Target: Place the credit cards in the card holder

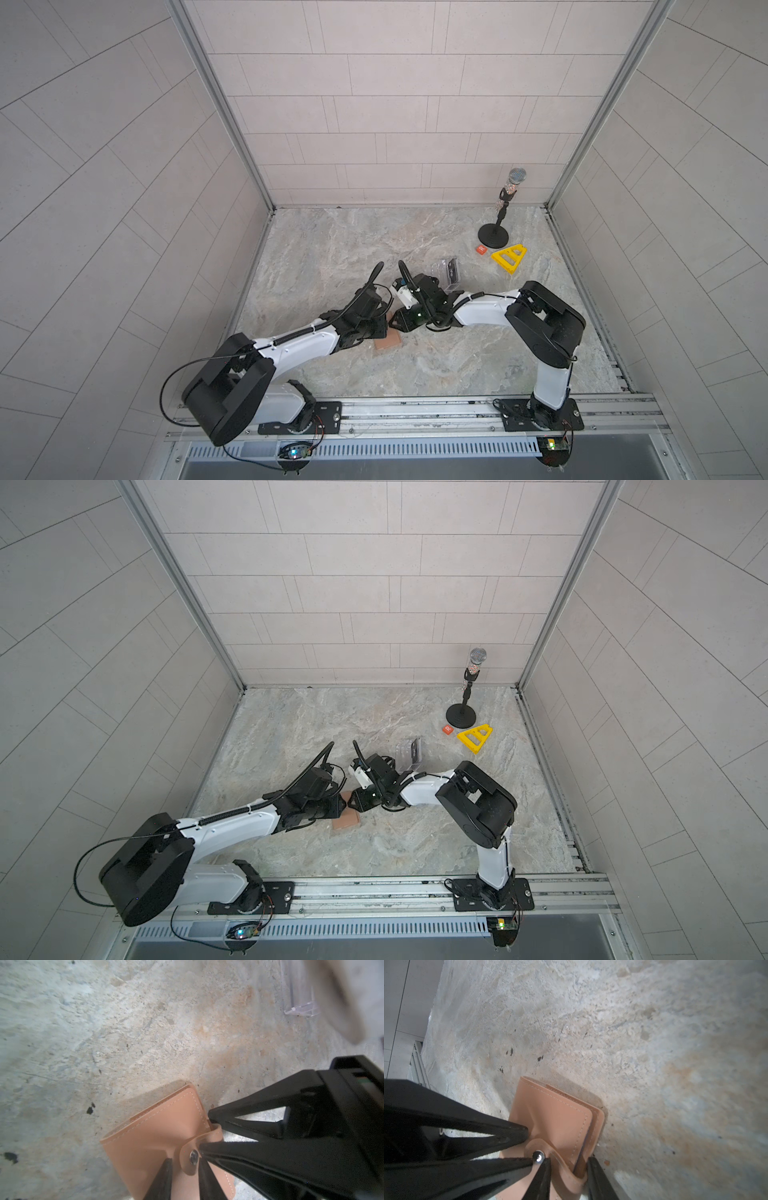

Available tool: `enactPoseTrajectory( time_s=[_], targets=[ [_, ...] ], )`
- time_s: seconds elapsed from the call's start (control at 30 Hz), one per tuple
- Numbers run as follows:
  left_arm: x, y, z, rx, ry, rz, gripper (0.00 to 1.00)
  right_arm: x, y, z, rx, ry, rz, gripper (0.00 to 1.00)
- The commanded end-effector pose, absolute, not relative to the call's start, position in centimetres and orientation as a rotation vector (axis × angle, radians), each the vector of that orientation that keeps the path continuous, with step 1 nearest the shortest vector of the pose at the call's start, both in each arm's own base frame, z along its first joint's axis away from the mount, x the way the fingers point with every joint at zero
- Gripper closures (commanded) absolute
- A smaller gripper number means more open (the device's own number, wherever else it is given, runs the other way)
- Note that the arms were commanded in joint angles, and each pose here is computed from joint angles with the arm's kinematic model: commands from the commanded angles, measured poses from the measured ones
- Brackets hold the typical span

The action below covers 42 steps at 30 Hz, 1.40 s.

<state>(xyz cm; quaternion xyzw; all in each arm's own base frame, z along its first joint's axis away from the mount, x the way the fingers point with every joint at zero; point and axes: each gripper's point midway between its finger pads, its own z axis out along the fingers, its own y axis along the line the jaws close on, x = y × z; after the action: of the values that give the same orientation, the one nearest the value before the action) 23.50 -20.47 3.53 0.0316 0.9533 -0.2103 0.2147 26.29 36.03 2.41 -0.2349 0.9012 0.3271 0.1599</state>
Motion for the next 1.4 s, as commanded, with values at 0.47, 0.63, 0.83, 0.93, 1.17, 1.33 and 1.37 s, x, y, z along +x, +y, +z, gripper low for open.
enactPoseTrajectory(
  time_s=[0.47, 0.63, 0.83, 0.93, 1.17, 1.33, 1.37],
  targets=[
    [23.7, -20.6, 2.4, 0.081, 2.667, -0.577, 0.91, 19.0, 29.1, -4.9, -0.753, 3.007, 0.655, 0.69],
    [23.4, -20.9, 2.7, 0.074, 2.663, -0.624, 1.0, 19.4, 29.1, -4.3, -0.723, 2.983, 0.653, 0.69],
    [23.1, -21.5, 3.2, 0.08, 2.663, -0.678, 1.0, 20.0, 29.8, -3.7, -0.671, 2.956, 0.686, 0.65],
    [22.9, -21.2, 3.1, 0.072, 2.663, -0.669, 1.0, 20.1, 30.2, -3.5, -0.652, 2.943, 0.722, 0.63],
    [22.8, -20.5, 3.1, 0.067, 2.66, -0.627, 1.0, 20.3, 30.7, -3.2, -0.639, 2.935, 0.752, 0.59],
    [22.9, -20.7, 3.7, 0.074, 2.645, -0.65, 1.0, 20.5, 30.7, -2.9, -0.63, 2.923, 0.751, 0.58],
    [22.9, -20.7, 3.7, 0.076, 2.644, -0.65, 1.0, 20.6, 30.7, -2.8, -0.626, 2.92, 0.754, 0.58]
  ],
)
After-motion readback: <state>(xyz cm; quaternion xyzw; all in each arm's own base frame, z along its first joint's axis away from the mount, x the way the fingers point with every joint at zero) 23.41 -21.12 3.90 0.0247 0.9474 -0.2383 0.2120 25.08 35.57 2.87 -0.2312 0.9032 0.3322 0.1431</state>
